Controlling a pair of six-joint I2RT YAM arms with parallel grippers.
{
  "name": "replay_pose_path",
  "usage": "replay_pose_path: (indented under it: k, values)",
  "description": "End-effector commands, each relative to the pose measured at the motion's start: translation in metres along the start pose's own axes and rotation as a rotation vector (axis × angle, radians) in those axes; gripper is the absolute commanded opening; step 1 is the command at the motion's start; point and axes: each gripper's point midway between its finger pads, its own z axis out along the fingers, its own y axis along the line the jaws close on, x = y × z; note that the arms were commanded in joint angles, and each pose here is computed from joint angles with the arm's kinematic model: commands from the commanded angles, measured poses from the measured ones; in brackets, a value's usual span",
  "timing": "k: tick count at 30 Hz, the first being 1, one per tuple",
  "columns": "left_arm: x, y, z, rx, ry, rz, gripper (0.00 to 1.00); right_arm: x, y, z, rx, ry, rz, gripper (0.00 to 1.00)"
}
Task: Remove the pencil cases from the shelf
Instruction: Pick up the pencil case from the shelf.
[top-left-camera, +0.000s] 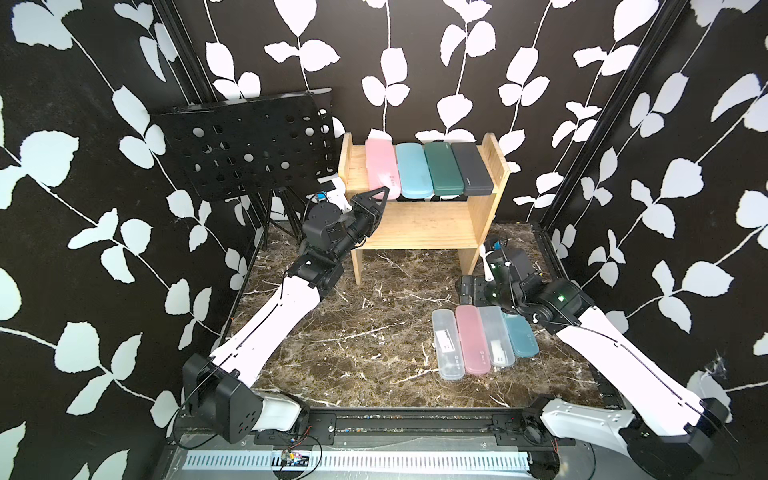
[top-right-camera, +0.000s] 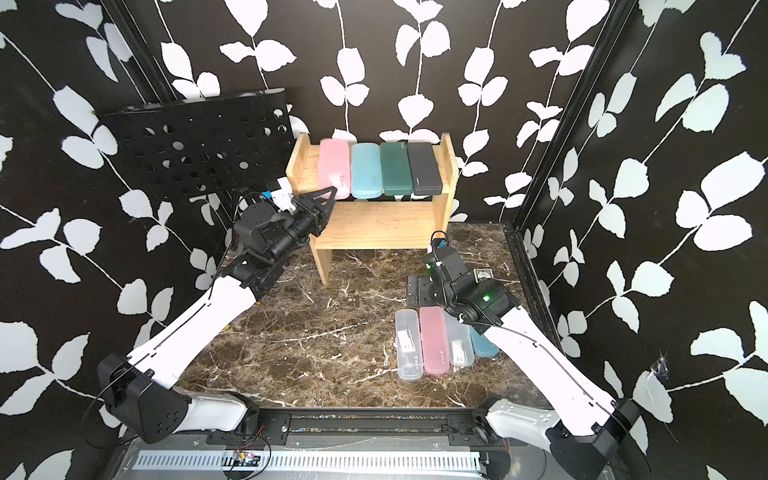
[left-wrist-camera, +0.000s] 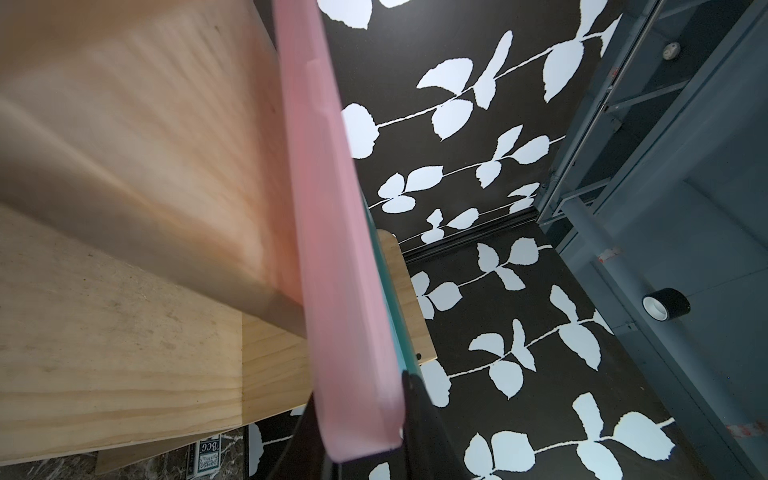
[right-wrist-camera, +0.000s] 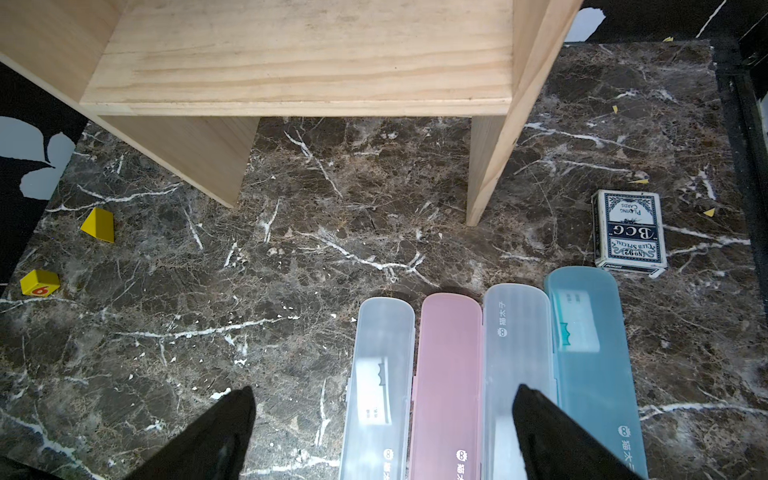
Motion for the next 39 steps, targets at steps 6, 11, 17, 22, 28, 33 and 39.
replay_pose_path:
  k: [6,11,17,22,28,33,39]
  values:
    - [-0.011,-0.019,-0.029,0.048,-0.023,0.096,0.06,0.0,0.0,0.0,-0.01,-0.004,0.009,1.0]
    - [-0.006,-0.034,-0.041,0.103,0.001,0.264,0.0,-0.018,0.012,-0.017,-0.064,-0.065,0.011,0.99]
    - [0.006,-0.061,-0.075,0.165,0.044,0.554,0.0,-0.049,0.045,-0.075,-0.086,-0.2,-0.139,0.99]
    - [0.009,-0.063,-0.11,0.155,0.019,0.747,0.0,-0.079,0.094,-0.111,-0.207,-0.295,-0.173,0.99]
    - [0.02,-0.054,-0.145,0.209,-0.016,0.858,0.0,-0.122,0.17,-0.139,-0.445,-0.41,-0.138,1.0]
    - [0.024,-0.04,-0.163,0.209,-0.05,0.891,0.0,-0.15,0.235,-0.15,-0.623,-0.457,-0.106,0.99]
    - [0.025,-0.033,-0.18,0.192,-0.071,0.931,0.0,-0.165,0.286,-0.137,-0.711,-0.444,-0.1,0.99]
